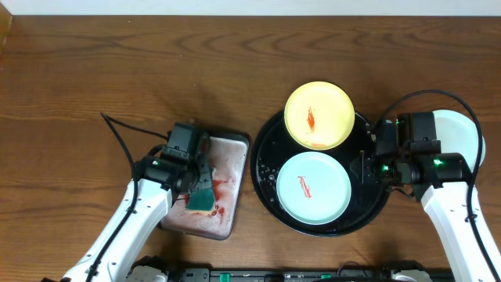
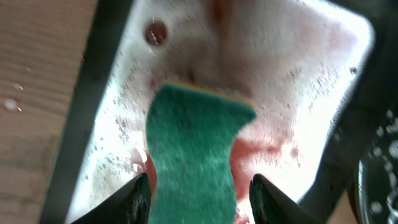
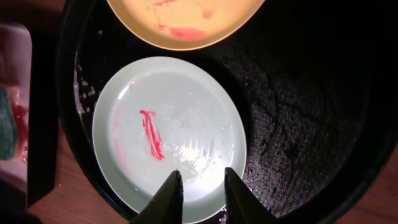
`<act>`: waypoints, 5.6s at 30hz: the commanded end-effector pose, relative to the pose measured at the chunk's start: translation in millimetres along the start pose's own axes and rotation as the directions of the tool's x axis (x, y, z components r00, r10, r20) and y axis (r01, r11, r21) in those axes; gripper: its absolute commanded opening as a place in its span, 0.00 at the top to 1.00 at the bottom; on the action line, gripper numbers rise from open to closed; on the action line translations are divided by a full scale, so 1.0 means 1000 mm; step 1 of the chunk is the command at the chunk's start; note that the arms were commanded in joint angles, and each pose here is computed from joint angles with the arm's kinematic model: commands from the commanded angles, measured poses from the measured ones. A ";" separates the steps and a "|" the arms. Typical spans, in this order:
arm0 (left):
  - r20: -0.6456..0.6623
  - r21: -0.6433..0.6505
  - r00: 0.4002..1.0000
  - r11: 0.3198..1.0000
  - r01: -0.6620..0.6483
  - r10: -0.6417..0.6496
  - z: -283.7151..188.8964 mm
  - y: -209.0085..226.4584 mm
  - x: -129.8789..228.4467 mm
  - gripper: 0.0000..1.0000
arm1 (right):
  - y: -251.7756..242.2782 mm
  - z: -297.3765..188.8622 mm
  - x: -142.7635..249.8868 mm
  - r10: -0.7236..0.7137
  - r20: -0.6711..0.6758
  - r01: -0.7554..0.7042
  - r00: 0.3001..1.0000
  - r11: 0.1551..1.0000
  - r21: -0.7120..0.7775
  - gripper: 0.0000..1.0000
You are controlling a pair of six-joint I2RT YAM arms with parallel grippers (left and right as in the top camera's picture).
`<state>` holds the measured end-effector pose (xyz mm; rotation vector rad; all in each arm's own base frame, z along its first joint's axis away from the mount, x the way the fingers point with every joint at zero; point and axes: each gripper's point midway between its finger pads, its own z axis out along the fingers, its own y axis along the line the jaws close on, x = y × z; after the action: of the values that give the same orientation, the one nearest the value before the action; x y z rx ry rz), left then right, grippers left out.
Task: Clean dirty plates on tray and stack at the side
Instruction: 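Dip and rub the sponge in the soapy tray with left gripper, then lift the sponge with left gripper and carry it to the green plate, then scrub the green plate on the black tray with the sponge, then return the sponge to the soapy grey tray with left gripper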
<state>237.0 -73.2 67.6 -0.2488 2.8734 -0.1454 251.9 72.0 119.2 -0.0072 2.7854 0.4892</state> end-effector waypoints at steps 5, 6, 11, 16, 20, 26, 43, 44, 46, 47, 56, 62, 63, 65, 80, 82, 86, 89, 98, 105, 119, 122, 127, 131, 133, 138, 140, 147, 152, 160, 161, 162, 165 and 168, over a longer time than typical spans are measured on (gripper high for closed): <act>-0.097 0.025 0.995 1.000 0.017 -0.015 0.032 0.002 0.028 0.54 | 0.003 -0.001 0.000 -0.014 0.002 0.014 1.000 1.000 -0.010 0.79; -0.103 0.021 0.995 1.000 0.023 -0.021 0.040 0.003 0.031 0.56 | 0.003 -0.001 0.000 -0.014 0.002 0.014 1.000 1.000 -0.010 0.79; -0.151 -0.005 0.988 1.000 0.024 -0.024 0.067 0.011 0.046 0.68 | 0.003 -0.001 0.001 -0.013 -0.002 0.013 1.000 1.000 -0.009 0.79; -0.169 0.002 0.985 1.000 0.026 -0.025 0.074 0.008 0.046 0.92 | 0.003 -0.001 0.000 -0.015 0.004 0.015 1.000 1.000 -0.010 0.77; -0.143 0.037 0.990 0.999 0.027 -0.021 0.052 -0.005 0.027 0.93 | -0.004 0.000 -0.001 -0.014 0.009 0.014 1.000 0.999 0.030 0.77; -0.056 0.085 0.998 0.996 -0.009 0.014 -0.003 -0.023 -0.008 0.93 | -0.026 0.007 0.006 0.105 -0.016 -0.102 0.994 0.984 0.144 0.82; 0.037 0.347 0.993 0.930 -0.121 0.116 -0.068 -0.111 -0.013 0.93 | -0.030 0.086 0.039 0.129 -0.240 -0.121 0.962 0.992 0.046 0.80; 0.037 0.356 0.992 0.926 -0.124 0.119 -0.068 -0.117 -0.011 0.93 | -0.031 0.089 0.039 0.127 -0.239 -0.119 0.963 0.992 0.046 0.83; 0.038 0.375 0.991 0.918 -0.130 0.125 -0.068 -0.129 -0.007 0.93 | -0.031 0.094 0.040 0.117 -0.233 -0.110 0.965 0.993 0.042 0.91; 0.038 0.385 0.991 0.914 -0.131 0.126 -0.067 -0.135 -0.006 0.93 | -0.031 0.096 0.040 0.111 -0.229 -0.105 0.967 0.994 0.040 0.94; -0.003 0.432 0.985 0.888 -0.156 0.174 -0.044 -0.185 0.016 0.93 | -0.054 0.109 0.063 0.123 -0.223 -0.088 0.967 0.983 0.161 0.99; -0.032 0.454 0.981 0.877 -0.154 0.189 -0.025 -0.210 0.028 0.93 | -0.053 0.111 0.057 0.116 -0.202 -0.085 0.972 0.984 0.155 0.99; -0.025 0.463 0.979 0.871 -0.166 0.200 -0.022 -0.217 0.029 0.93 | -0.053 0.111 0.057 0.115 -0.202 -0.084 0.973 0.984 0.155 0.99; -0.025 0.476 0.978 0.863 -0.170 0.206 -0.013 -0.229 0.032 0.93 | -0.053 0.111 0.057 0.116 -0.203 -0.085 0.972 0.984 0.155 0.99; -0.176 0.487 0.962 0.868 -0.099 0.208 0.088 -0.270 0.076 0.93 | -0.053 0.110 0.061 0.121 -0.217 -0.088 0.969 0.984 0.155 0.99; -0.175 0.435 0.960 0.892 -0.124 0.218 0.099 -0.256 0.076 0.93 | -0.053 0.110 0.061 0.121 -0.218 -0.088 0.968 0.984 0.155 0.99; -0.102 0.146 0.979 0.976 -0.161 0.177 0.118 -0.196 0.056 0.93 | -0.053 0.110 0.062 0.123 -0.221 -0.089 0.967 0.984 0.156 0.99; -0.066 -0.023 0.983 0.985 -0.172 0.170 0.115 -0.165 0.044 0.93 | -0.053 0.109 0.063 0.123 -0.225 -0.089 0.967 0.983 0.158 0.99; 0.050 -0.319 0.957 0.913 -0.254 0.284 0.074 -0.135 -0.005 0.93 | -0.053 0.109 0.064 0.125 -0.228 -0.089 0.966 0.983 0.159 0.99; -0.104 0.094 0.967 0.970 -0.222 0.231 0.087 -0.209 0.033 0.93 | -0.053 0.109 0.064 0.125 -0.228 -0.090 0.966 0.983 0.158 0.99; -0.324 0.417 0.920 0.906 -0.072 0.222 0.088 -0.285 0.096 0.93 | -0.053 0.109 0.064 0.125 -0.227 -0.090 0.966 0.983 0.158 0.99; -0.383 0.425 0.892 0.903 -0.060 0.239 0.091 -0.284 0.110 0.93 | -0.053 0.109 0.064 0.125 -0.228 -0.090 0.966 0.983 0.158 0.99; -0.423 0.401 0.875 0.915 -0.054 0.237 0.090 -0.276 0.117 0.92 | -0.053 0.109 0.064 0.126 -0.230 -0.090 0.965 0.983 0.159 0.99; -0.464 0.357 0.845 0.929 -0.098 0.267 0.085 -0.257 0.127 0.93 | -0.053 0.109 0.064 0.125 -0.228 -0.090 0.966 0.983 0.159 0.99; -0.466 0.329 0.842 0.937 -0.122 0.273 0.083 -0.247 0.126 0.93 | -0.053 0.109 0.064 0.125 -0.227 -0.090 0.966 0.983 0.159 0.99; -0.404 0.135 0.890 0.976 -0.173 0.214 0.073 -0.203 0.102 0.93 | -0.053 0.109 0.064 0.125 -0.227 -0.090 0.966 0.983 0.159 0.99; -0.320 0.037 0.926 0.980 -0.198 0.199 0.068 -0.184 0.081 0.93 | -0.053 0.109 0.064 0.125 -0.227 -0.089 0.966 0.983 0.159 0.99; 0.061 -0.304 0.967 0.927 -0.220 0.249 0.048 -0.134 -0.001 0.93 | -0.056 0.109 0.064 0.124 -0.226 -0.085 0.966 0.981 0.173 0.99; 0.102 -0.339 0.955 0.912 -0.229 0.277 0.047 -0.131 -0.011 0.92 | -0.056 0.109 0.064 0.124 -0.226 -0.086 0.966 0.981 0.173 0.99; 0.115 -0.158 0.952 0.951 -0.266 0.285 0.010 -0.163 -0.016 0.93 | -0.056 0.109 0.064 0.125 -0.228 -0.086 0.966 0.981 0.174 0.99; 0.142 -0.125 0.952 0.959 -0.254 0.271 -0.002 -0.167 -0.021 0.93 | -0.056 0.109 0.064 0.125 -0.228 -0.086 0.966 0.981 0.174 0.99; 0.168 -0.089 0.953 0.967 -0.238 0.250 -0.015 -0.169 -0.026 0.93 | -0.056 0.109 0.064 0.125 -0.228 -0.086 0.966 0.981 0.174 0.99; 0.229 0.013 0.955 0.981 -0.194 0.186 -0.055 -0.167 -0.039 0.93 | -0.056 0.109 0.064 0.125 -0.227 -0.086 0.966 0.981 0.173 0.99; 0.255 0.059 0.956 0.984 -0.167 0.147 -0.086 -0.149 -0.047 0.92 | -0.055 0.109 0.063 0.123 -0.223 -0.085 0.967 0.982 0.171 0.99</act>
<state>280.1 -221.4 136.6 0.0044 2.6865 -0.1040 238.3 81.7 -1.1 0.1209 3.0088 0.4964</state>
